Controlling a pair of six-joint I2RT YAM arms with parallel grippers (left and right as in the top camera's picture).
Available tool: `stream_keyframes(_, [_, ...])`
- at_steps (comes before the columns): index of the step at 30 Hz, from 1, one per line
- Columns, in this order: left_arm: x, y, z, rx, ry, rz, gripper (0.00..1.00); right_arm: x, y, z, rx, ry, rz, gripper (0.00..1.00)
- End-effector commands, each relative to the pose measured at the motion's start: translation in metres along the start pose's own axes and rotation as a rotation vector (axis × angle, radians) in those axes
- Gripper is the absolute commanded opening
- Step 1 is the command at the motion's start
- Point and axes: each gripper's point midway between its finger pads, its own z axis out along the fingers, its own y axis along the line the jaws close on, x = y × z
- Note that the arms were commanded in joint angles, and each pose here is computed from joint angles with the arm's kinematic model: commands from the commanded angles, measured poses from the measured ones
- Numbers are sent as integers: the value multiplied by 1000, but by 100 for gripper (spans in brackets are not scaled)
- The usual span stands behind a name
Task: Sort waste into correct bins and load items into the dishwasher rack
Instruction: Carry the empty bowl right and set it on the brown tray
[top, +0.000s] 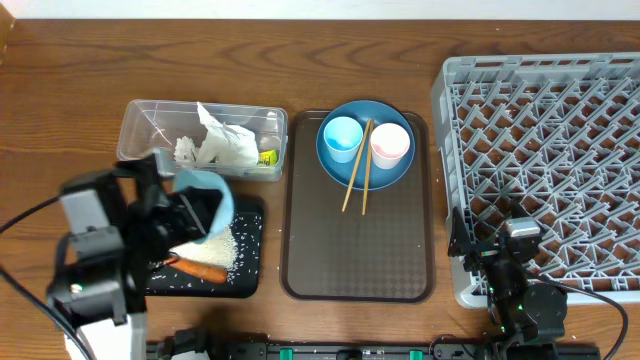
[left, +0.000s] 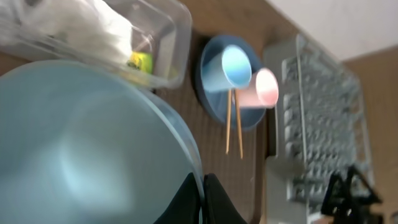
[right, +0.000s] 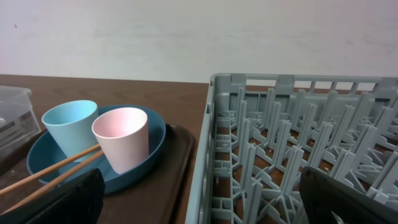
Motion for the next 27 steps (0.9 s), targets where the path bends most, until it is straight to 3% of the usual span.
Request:
stream_keyframes(1, [6, -5, 4, -88, 3, 39, 6, 2, 2, 0, -10, 6, -4, 99])
stream_keyframes(12, [67, -46, 40, -127, 191, 205, 6, 2, 2, 0, -10, 6, -4, 99])
stream_keyframes(27, [183, -85, 123, -121, 512, 422, 7, 2, 2, 0, -10, 6, -4, 99])
